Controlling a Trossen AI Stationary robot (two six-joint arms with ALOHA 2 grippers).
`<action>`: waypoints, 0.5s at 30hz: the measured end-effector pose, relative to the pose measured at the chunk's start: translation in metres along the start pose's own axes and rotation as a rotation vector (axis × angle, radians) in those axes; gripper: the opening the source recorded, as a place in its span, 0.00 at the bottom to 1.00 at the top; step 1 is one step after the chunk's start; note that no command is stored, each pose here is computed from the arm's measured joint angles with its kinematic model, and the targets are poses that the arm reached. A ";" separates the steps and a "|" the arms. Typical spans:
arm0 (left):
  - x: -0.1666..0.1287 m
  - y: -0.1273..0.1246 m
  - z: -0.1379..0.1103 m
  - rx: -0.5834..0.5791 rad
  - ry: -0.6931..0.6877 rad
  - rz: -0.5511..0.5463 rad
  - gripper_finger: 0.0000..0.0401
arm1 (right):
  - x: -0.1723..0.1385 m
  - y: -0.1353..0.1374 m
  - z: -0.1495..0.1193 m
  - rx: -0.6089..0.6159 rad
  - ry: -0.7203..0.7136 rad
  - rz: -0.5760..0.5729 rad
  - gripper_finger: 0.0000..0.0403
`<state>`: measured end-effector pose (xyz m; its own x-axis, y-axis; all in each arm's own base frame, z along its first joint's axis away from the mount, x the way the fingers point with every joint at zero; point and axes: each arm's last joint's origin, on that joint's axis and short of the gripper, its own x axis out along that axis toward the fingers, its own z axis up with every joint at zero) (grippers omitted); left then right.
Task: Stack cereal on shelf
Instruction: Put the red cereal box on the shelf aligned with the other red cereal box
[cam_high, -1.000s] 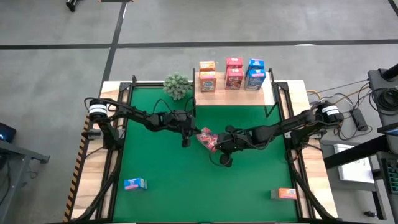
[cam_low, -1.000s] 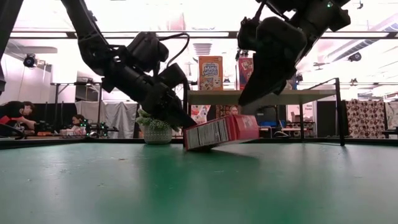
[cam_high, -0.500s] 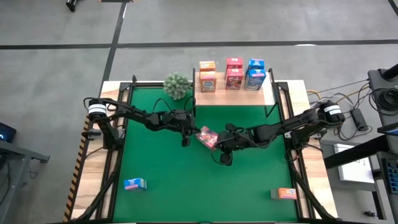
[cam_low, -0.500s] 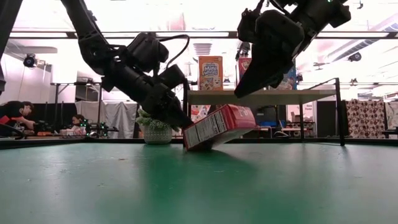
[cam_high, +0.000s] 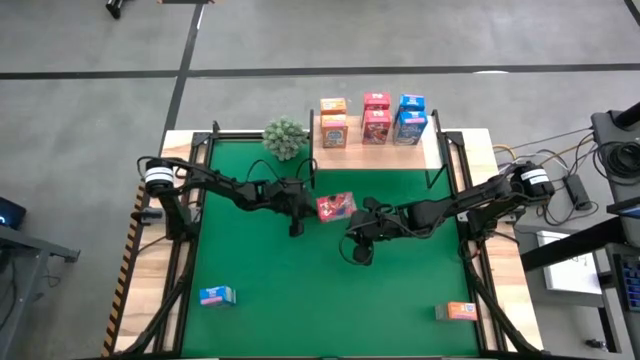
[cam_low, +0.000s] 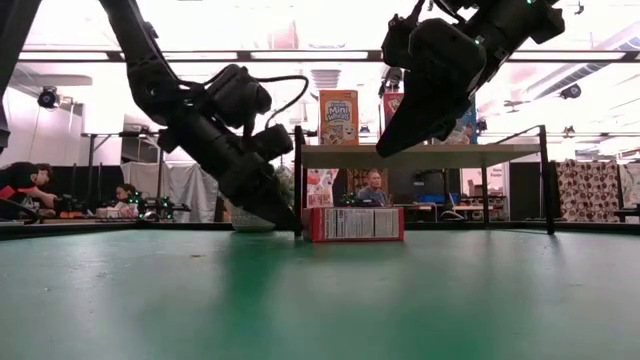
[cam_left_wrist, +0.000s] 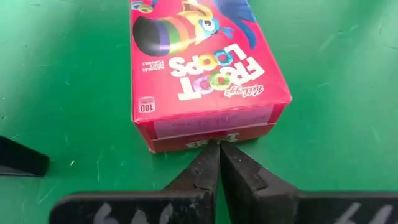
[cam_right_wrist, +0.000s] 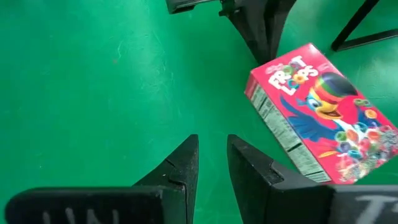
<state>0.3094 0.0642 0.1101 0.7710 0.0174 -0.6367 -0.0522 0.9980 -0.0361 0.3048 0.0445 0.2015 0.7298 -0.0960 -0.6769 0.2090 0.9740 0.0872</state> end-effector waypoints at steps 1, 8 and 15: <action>0.000 0.000 0.000 0.000 0.000 0.000 0.00 | 0.000 0.000 0.000 0.000 -0.003 -0.012 0.18; -0.002 0.000 0.002 0.002 -0.011 -0.004 0.00 | 0.001 -0.009 -0.002 0.012 -0.060 -0.232 0.15; -0.009 -0.001 0.010 0.004 -0.038 -0.003 0.00 | 0.004 -0.027 -0.007 0.010 -0.076 -0.396 0.09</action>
<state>0.3087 0.0638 0.1233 0.7945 0.0167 -0.6070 -0.0475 0.9983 -0.0347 0.2974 0.0194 0.1914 0.6377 -0.4789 -0.6034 0.4900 0.8565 -0.1619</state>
